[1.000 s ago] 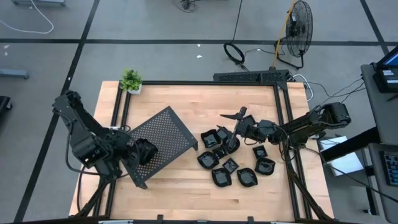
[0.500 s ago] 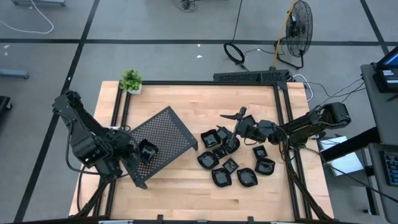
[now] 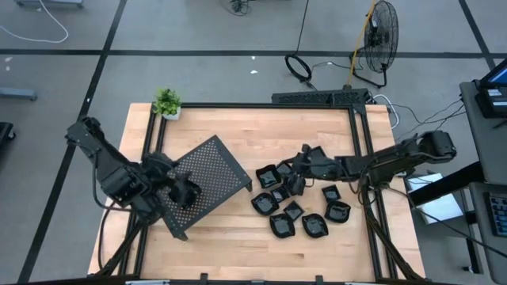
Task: Pick & Place Mini shaped plates
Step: Stack the distorted square plate on top of the distorted square plate on the shelf
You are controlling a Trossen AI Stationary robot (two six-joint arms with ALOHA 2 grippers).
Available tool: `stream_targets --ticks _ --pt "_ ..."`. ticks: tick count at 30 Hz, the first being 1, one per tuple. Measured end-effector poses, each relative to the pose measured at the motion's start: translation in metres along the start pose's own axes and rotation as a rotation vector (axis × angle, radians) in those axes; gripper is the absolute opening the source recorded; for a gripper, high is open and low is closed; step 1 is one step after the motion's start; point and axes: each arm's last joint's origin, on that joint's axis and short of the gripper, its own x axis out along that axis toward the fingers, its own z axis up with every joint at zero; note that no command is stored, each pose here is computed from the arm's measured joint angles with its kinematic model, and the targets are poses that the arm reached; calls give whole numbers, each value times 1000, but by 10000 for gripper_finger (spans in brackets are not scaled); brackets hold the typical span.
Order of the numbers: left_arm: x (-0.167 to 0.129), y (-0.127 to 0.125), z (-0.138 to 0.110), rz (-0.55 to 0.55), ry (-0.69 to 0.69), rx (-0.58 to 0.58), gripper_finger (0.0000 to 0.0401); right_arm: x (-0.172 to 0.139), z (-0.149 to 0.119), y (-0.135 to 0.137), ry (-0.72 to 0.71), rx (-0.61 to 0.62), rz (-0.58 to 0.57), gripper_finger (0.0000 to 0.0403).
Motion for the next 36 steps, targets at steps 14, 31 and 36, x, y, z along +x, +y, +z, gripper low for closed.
stream_targets --ticks 14,31,36 --pt "20 2 17 102 -13 -57 245 42 -12 8 231 149 -56 210" --pt "24 1 18 118 -14 -44 244 56 -26 11 337 156 -35 210" --pt "24 1 18 119 -13 -41 244 59 -30 11 346 151 -42 209"
